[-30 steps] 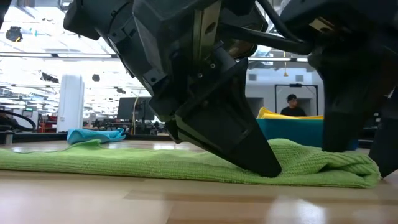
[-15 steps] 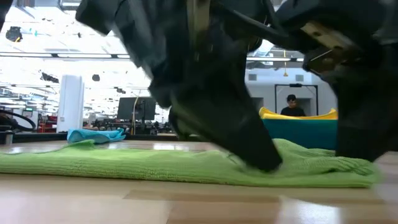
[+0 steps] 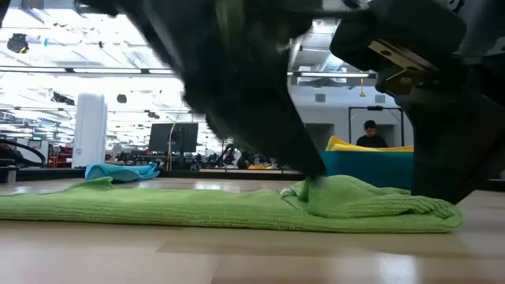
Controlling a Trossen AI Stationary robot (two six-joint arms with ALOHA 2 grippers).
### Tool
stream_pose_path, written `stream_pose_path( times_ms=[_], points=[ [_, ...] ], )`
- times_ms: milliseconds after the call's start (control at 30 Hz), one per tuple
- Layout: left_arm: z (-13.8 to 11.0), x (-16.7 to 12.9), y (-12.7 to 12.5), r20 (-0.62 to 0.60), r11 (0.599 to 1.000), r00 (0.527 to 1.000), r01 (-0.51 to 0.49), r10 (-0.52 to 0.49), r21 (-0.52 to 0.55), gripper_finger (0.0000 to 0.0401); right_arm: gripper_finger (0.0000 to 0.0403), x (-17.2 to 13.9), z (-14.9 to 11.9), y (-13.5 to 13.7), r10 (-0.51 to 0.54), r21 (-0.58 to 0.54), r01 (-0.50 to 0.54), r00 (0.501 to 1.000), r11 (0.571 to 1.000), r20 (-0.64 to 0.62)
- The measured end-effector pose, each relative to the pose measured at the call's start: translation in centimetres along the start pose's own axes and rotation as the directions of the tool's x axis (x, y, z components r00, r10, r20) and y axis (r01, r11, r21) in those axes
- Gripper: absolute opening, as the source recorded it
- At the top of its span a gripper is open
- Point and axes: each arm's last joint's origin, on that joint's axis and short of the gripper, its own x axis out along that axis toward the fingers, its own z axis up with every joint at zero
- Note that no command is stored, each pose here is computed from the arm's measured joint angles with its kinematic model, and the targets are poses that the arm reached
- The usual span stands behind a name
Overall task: Fold microfiber towels
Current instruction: Fold the green microfiber cloth
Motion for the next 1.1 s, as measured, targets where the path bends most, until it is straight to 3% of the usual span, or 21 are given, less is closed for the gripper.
stream_pose_path(
  times_ms=[200,433,567,733,933,1100],
  points=[
    [-0.2,1.0,0.1,0.024,1.0,1.0,-0.004,0.005,-0.023,0.0,0.0022,0.0,0.0,0.0,-0.004,-0.002,0.004,1.0,1.0,-0.007],
    [-1.1,1.0,0.7,-0.07,0.998,0.996,-0.052,0.049,-0.04,0.0,0.0007,0.0,-0.1,0.0,-0.003,-0.001,0.003,1.0,1.0,-0.015],
    [0.3,-0.4,0.7,-0.082,0.999,0.996,-0.019,0.015,-0.046,0.0,0.0011,0.0,0.0,0.0,-0.001,0.0,0.001,1.0,1.0,-0.016],
    [2.9,-4.5,1.0,-0.075,0.999,0.997,-0.038,0.035,-0.026,0.0,0.0012,0.0,0.2,0.1,-0.003,-0.013,0.002,1.0,1.0,-0.017],
    [0.1,-6.9,1.4,-0.241,0.988,0.96,-0.153,0.144,-0.019,0.0,0.0021,0.0,0.2,0.1,-0.003,-0.02,0.003,1.0,1.0,-0.008],
    [-2.1,-9.2,0.7,-0.204,0.976,0.974,-0.134,0.098,-0.169,0.0,0.0053,0.0,0.2,0.1,-0.004,-0.024,0.004,1.0,1.0,-0.011]
  ],
)
